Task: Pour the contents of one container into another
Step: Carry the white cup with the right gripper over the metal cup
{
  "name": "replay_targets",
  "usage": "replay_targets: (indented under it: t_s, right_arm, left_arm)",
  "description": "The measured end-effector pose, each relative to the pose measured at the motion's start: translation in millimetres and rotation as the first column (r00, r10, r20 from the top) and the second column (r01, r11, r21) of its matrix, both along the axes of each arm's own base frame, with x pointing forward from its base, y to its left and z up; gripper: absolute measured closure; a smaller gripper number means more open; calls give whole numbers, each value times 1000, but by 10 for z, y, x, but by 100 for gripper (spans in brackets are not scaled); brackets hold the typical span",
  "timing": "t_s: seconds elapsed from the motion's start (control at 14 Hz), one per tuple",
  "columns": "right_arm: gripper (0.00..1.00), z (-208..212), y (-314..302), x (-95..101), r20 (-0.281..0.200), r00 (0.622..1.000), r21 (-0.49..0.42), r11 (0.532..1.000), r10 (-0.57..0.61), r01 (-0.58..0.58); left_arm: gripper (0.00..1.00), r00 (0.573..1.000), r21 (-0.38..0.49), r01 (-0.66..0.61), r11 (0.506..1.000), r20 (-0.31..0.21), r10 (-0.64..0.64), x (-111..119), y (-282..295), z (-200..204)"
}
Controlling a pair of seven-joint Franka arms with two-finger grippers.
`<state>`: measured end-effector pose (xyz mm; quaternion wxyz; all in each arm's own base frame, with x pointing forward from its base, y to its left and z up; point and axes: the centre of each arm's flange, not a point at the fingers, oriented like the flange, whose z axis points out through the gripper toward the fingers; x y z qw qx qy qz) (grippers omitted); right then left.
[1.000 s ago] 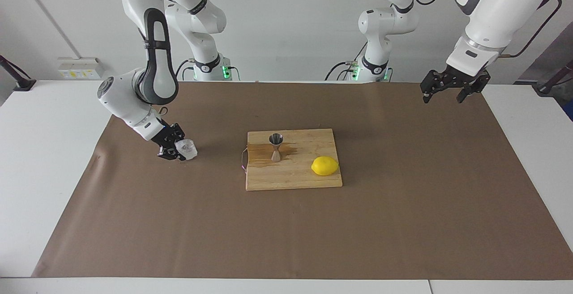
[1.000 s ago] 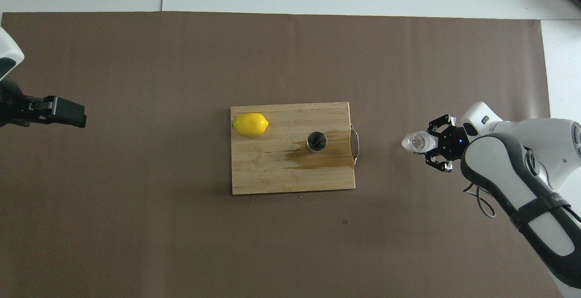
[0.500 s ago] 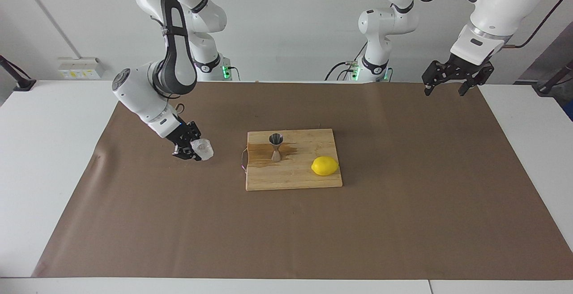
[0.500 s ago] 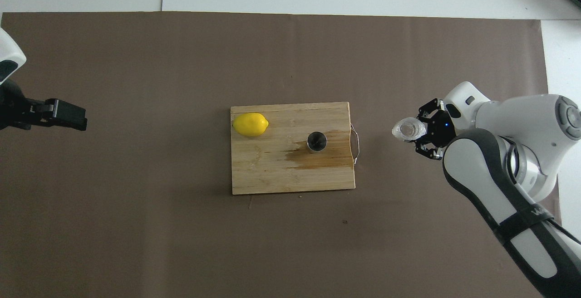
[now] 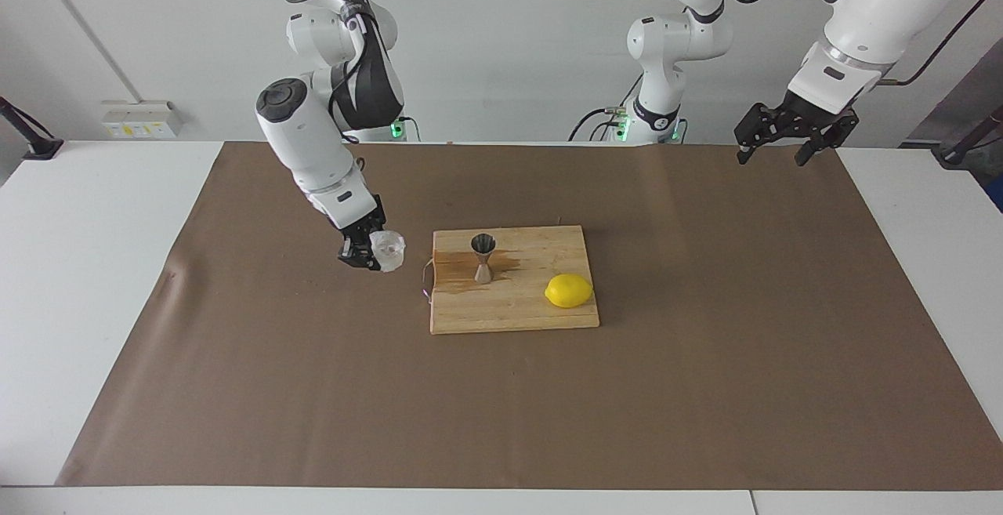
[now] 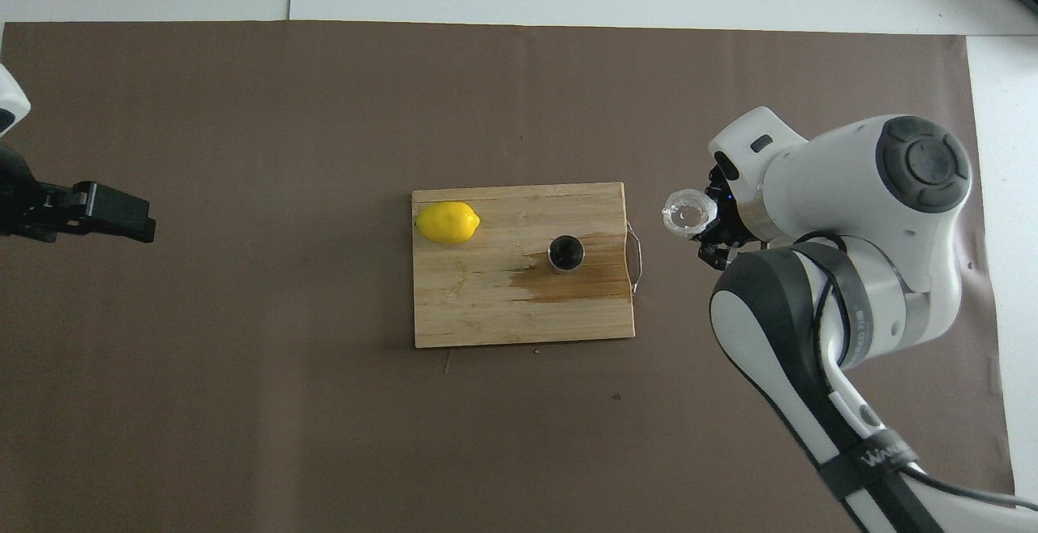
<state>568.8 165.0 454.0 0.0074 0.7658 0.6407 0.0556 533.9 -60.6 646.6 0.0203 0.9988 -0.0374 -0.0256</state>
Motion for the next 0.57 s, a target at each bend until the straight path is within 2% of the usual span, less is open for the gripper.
replay_targets:
  t_s: [0.21,0.57]
  right_arm:
    - [53,65,306,-53,16,999,-58,997,43,-42]
    - [53,97,656,-148,4,991,-165,977,137,-134]
  left_arm:
    - [0,1000,1,1,1000,-10,-1,-2,-2,-39]
    - [0,1000,2,-6,1000,-18,6,-1,34,-67]
